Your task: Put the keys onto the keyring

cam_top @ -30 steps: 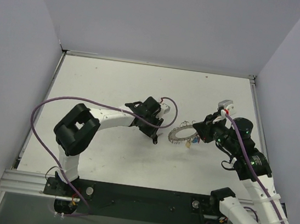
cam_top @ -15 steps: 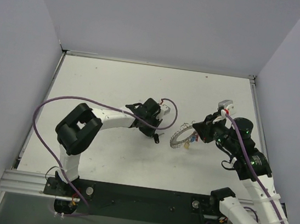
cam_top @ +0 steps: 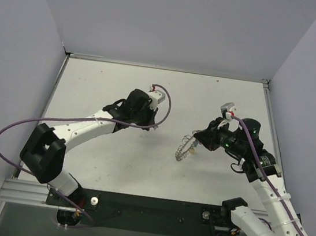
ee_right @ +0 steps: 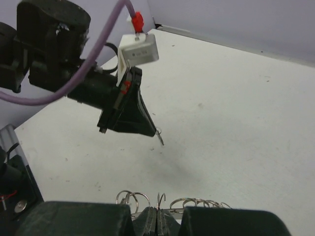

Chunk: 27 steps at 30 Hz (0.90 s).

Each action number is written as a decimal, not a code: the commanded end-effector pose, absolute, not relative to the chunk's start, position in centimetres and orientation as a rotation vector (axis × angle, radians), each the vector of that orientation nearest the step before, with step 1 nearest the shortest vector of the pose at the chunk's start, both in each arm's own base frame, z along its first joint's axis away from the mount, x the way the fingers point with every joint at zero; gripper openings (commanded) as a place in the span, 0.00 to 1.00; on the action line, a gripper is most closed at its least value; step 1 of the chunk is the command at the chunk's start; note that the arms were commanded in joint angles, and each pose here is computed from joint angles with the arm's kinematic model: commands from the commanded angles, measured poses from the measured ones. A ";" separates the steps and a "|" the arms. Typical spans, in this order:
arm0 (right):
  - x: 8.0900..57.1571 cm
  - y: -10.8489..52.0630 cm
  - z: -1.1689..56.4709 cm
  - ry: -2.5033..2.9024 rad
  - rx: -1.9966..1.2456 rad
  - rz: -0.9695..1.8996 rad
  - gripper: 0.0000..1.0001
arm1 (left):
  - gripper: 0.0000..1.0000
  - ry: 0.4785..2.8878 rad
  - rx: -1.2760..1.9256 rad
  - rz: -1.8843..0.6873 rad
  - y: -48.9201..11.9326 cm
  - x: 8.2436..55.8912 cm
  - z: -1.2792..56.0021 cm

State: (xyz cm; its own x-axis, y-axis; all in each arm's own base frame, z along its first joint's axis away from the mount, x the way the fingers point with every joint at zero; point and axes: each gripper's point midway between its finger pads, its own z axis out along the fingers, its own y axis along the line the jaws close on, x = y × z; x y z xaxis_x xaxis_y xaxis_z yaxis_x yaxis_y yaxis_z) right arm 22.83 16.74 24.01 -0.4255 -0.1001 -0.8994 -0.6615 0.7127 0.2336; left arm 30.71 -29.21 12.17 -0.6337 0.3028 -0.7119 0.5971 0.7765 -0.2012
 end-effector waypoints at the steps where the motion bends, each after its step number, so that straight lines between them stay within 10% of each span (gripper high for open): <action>1: 21.9 19.8 27.2 1.792 -0.732 0.908 0.00 | 0.00 2.128 0.657 -0.567 -27.8 31.6 17.0; 27: 15.8 32.3 27.6 1.642 -1.397 1.441 0.00 | 0.00 1.396 1.011 -0.639 -25.9 22.2 28.6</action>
